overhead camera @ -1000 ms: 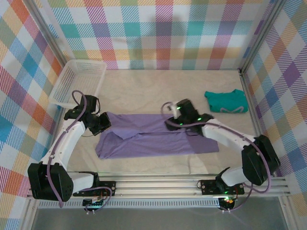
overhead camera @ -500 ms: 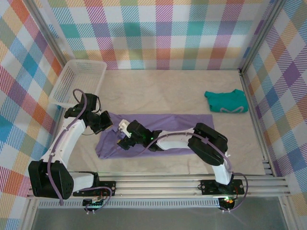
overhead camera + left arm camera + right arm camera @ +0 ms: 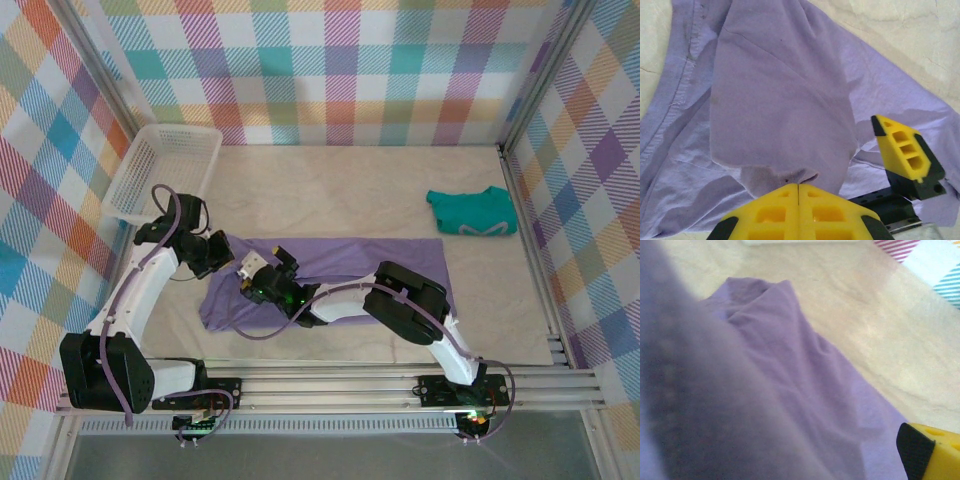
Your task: Fold the inside-out t-shirt
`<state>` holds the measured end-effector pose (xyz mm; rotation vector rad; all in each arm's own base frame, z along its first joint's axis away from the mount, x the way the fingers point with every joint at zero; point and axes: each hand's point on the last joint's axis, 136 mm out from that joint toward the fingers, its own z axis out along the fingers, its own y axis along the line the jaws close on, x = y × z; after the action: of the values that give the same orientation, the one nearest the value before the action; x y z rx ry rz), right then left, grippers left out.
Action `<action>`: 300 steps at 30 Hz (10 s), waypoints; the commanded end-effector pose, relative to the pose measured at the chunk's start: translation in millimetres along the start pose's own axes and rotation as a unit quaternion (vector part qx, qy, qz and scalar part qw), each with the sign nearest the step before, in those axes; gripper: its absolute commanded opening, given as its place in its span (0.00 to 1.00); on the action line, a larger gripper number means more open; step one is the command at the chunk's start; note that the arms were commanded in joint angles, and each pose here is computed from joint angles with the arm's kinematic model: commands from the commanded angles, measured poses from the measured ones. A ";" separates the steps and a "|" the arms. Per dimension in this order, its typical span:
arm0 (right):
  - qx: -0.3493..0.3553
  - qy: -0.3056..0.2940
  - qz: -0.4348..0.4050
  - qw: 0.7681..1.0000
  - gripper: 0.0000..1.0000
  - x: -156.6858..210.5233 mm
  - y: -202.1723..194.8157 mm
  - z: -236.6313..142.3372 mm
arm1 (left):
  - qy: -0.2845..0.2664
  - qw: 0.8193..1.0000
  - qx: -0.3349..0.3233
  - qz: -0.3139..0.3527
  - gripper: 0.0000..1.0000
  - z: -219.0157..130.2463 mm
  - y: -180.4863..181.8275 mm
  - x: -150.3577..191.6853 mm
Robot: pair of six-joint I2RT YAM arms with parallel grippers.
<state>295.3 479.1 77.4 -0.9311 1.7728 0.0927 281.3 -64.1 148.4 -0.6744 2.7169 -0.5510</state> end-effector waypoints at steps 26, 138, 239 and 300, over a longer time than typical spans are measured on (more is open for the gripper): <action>-0.087 0.102 -0.048 0.990 0.31 14.9 -10.3 -59.2 | 0.002 1.000 -0.028 0.004 0.00 10.9 21.8 2.3; -0.180 0.234 0.388 0.873 0.45 87.6 -165.4 -105.2 | -0.149 0.873 -0.440 0.146 0.00 -112.4 101.9 -105.2; -0.258 0.232 0.458 0.819 0.52 59.9 -151.3 -24.5 | 0.044 0.974 0.104 0.194 0.54 54.9 -96.5 98.6; -0.279 0.368 0.388 0.798 0.38 109.8 -42.2 -64.7 | -0.010 0.999 -0.043 -0.021 0.64 122.9 44.2 -48.5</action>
<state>233.3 376.8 36.3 -0.6833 2.8382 1.0279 375.7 -29.7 38.5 -0.7893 2.6623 -0.4026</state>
